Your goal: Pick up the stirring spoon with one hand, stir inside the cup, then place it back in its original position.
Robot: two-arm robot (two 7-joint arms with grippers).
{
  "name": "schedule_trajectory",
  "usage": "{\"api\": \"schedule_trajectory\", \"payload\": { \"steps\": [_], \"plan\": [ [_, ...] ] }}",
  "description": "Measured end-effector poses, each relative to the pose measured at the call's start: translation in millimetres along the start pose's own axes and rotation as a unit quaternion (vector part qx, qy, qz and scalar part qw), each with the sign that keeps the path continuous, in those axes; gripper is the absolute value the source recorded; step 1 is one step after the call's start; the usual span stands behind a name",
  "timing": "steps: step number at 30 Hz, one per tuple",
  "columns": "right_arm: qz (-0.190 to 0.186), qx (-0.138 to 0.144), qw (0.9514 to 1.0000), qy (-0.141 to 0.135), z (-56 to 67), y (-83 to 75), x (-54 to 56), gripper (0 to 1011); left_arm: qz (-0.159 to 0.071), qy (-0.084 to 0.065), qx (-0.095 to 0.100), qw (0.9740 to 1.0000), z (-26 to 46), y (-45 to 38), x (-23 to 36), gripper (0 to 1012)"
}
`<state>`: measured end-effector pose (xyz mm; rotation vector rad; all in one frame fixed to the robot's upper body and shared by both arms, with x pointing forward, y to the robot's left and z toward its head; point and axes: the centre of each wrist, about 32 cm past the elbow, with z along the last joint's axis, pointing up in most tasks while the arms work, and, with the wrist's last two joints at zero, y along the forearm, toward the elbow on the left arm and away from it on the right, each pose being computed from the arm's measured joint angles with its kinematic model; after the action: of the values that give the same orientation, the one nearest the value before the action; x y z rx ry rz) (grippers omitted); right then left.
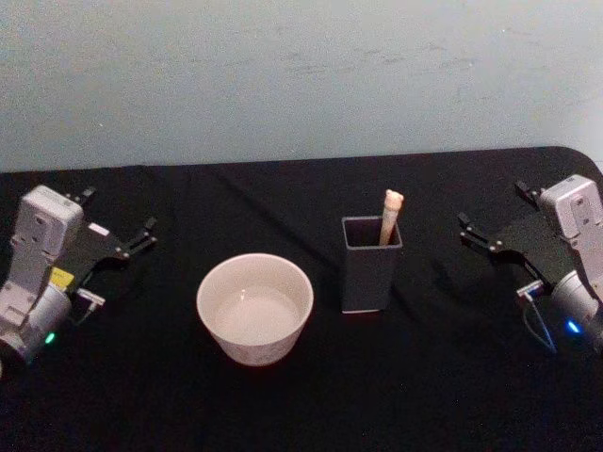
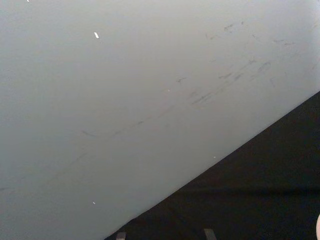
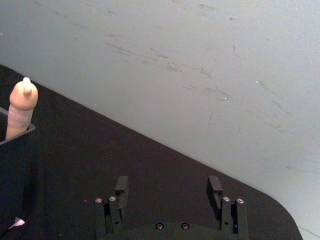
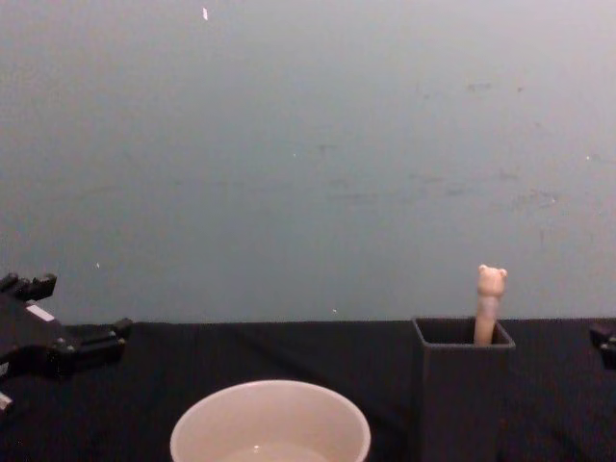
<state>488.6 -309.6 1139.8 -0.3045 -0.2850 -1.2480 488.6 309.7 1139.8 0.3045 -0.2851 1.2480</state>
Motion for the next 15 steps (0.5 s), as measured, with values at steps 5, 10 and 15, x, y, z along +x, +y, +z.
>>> {"api": "schedule_trajectory", "payload": {
  "steps": [5,10,15],
  "plan": [
    [0.0,0.0,1.0,0.0,0.0,0.0,0.0,1000,0.0,0.0,0.0,1.0,0.0,0.0,0.0,1001],
    [0.0,0.0,1.0,0.0,0.0,0.0,0.0,1000,0.0,0.0,0.0,1.0,0.0,0.0,0.0,1001],
    [0.001,0.0,1.0,0.001,-0.1,-0.3,0.2,1000,0.0,0.0,0.0,1.0,0.0,0.0,0.0,1001]
  ]
}}
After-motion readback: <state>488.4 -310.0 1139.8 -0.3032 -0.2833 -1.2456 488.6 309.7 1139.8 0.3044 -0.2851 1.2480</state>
